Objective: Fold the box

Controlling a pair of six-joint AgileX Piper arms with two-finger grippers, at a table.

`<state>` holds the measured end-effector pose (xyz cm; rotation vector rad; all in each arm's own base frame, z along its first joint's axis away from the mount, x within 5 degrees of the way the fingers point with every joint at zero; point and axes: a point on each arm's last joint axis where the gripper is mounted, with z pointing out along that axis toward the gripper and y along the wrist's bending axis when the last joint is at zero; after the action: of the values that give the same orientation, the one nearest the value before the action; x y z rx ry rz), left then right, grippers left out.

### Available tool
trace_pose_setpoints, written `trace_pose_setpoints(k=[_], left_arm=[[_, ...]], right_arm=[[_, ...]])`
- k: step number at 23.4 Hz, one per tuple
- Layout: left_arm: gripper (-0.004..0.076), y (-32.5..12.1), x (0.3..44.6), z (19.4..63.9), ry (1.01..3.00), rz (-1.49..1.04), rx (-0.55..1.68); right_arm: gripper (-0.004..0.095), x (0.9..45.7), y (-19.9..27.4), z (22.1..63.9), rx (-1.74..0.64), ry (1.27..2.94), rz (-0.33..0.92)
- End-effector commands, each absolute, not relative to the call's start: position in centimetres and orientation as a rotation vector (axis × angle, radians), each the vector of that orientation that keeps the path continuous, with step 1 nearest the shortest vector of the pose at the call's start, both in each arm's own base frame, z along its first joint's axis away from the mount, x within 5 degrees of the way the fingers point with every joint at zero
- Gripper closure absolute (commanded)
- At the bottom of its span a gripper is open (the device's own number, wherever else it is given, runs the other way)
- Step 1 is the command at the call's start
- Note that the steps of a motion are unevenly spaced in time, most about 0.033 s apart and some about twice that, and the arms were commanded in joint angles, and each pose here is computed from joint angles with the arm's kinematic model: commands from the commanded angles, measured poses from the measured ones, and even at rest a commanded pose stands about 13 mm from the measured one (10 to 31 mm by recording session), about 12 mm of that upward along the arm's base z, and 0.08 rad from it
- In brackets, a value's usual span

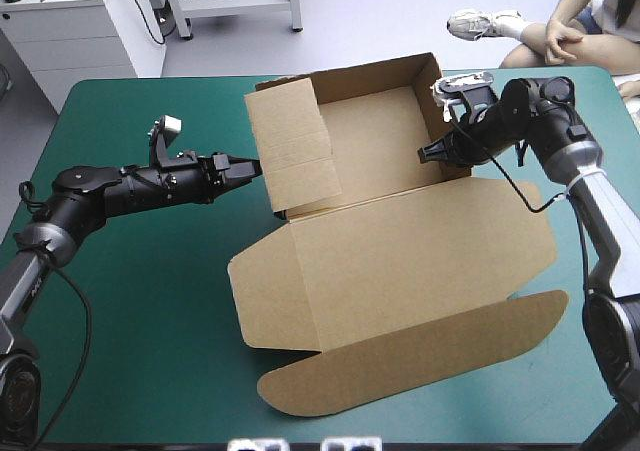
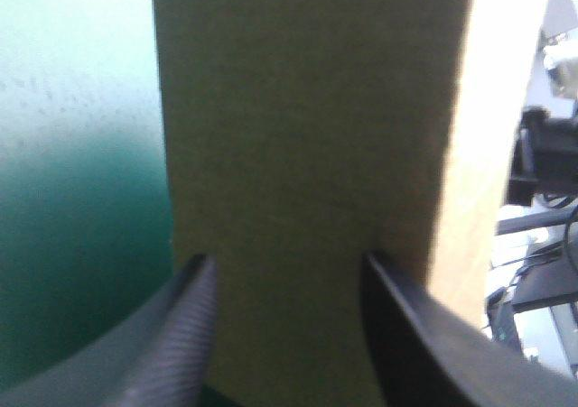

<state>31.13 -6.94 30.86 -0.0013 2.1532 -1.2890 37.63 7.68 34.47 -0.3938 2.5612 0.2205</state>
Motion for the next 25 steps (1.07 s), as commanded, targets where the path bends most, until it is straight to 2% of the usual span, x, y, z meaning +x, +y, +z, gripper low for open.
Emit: trace_pose_setpoints(k=[1,3,9,13,17,21,25], left_arm=[[0.0143,-7.4,30.7,33.9,2.008,-1.45,-0.082],[0.0097,-7.4,30.6,34.0,2.008,-1.482,-0.107],[0.0108,-7.3,30.9,33.7,2.02,-1.432,-0.12],[0.0134,-7.4,30.6,33.7,2.038,-1.414,-0.048],[0.0158,-8.0,30.7,35.1,2.188,-1.255,0.01],[0.0158,-11.4,30.7,38.3,2.285,-0.981,0.029],[0.0158,-14.1,30.1,37.9,2.349,-0.751,-0.121]], right_arm=[[0.0926,36.8,7.6,37.3,-0.368,2.467,0.238],[0.0926,36.7,7.6,37.3,-0.369,2.477,0.24],[0.0926,36.6,7.7,37.2,-0.366,2.485,0.25],[0.0926,36.6,7.7,37.2,-0.362,2.489,0.252],[0.0926,36.7,7.6,37.2,-0.363,2.486,0.243],[0.0925,36.7,7.6,37.2,-0.342,2.484,0.247],[0.0925,36.3,9.0,37.2,-0.376,2.488,0.212]])
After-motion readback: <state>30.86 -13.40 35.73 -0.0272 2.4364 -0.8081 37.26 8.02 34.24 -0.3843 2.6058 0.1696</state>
